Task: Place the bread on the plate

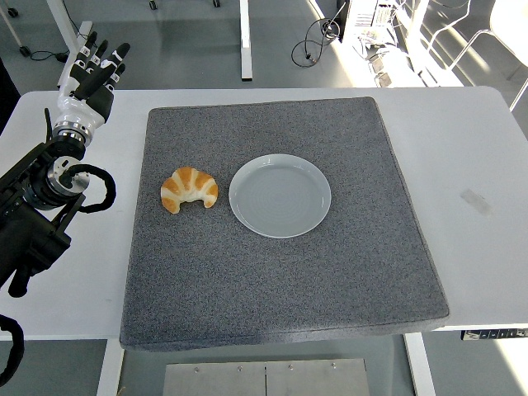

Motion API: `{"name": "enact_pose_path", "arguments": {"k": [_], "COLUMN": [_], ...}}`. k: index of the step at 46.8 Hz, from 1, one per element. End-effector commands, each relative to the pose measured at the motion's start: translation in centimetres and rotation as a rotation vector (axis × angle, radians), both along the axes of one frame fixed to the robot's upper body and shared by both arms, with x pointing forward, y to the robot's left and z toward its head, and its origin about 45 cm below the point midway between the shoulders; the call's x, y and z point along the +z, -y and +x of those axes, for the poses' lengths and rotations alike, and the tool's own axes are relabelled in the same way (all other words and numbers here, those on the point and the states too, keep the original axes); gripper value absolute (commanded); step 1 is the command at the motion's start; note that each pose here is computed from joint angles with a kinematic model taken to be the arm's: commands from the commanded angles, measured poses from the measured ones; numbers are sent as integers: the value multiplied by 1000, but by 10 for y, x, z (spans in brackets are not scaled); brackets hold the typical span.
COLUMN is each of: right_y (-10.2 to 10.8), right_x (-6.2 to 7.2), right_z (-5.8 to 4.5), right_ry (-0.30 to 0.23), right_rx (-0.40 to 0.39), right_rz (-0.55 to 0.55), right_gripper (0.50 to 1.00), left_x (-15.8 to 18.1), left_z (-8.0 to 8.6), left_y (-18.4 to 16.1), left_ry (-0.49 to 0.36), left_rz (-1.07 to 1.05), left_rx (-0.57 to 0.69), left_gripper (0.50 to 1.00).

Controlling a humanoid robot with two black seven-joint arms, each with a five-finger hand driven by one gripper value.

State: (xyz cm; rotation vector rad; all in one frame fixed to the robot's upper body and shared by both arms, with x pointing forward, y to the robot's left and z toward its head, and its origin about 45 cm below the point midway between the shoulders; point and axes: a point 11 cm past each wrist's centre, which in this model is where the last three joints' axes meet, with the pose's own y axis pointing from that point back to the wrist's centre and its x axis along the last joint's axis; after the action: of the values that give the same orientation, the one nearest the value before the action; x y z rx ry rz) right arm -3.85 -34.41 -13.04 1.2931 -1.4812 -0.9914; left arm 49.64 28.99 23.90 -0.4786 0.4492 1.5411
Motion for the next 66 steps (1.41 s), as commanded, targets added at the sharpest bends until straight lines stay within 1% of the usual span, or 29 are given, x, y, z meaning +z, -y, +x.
{"name": "enact_pose_path", "arguments": {"k": [1,22,28,34,38,41,50,59,66], "right_y": [0,0,0,0,0,0,0,0,0], "right_x": [0,0,0,0,0,0,0,0,0], "right_z": [0,0,0,0,0,1,1,0,0], "right_ry": [0,0,0,0,0,1,1,0,0], "right_rx": [0,0,0,0,0,0,0,0,0], "right_rz": [0,1,1,1,0,1,0,1,0], "right_gripper": [1000,1000,1000,1000,1000,1000,1000,1000,1000], "left_x": [0,4,8,9,9,16,35,61,74], "left_z": [0,2,4,4,4,7,11,16,14], "left_y": [0,4,10,4,9,12,-6,-29,-22], "left_ry": [-1,7,8,5,3,13,28,6,25], "left_rz": [2,4,47,88,116,152,293,455,518], "left_rx": [-2,-10,-39,-46,-67,-87,-107,-135,-187], "left_gripper": [990,990,990,990,990,990,990,990,989]}}
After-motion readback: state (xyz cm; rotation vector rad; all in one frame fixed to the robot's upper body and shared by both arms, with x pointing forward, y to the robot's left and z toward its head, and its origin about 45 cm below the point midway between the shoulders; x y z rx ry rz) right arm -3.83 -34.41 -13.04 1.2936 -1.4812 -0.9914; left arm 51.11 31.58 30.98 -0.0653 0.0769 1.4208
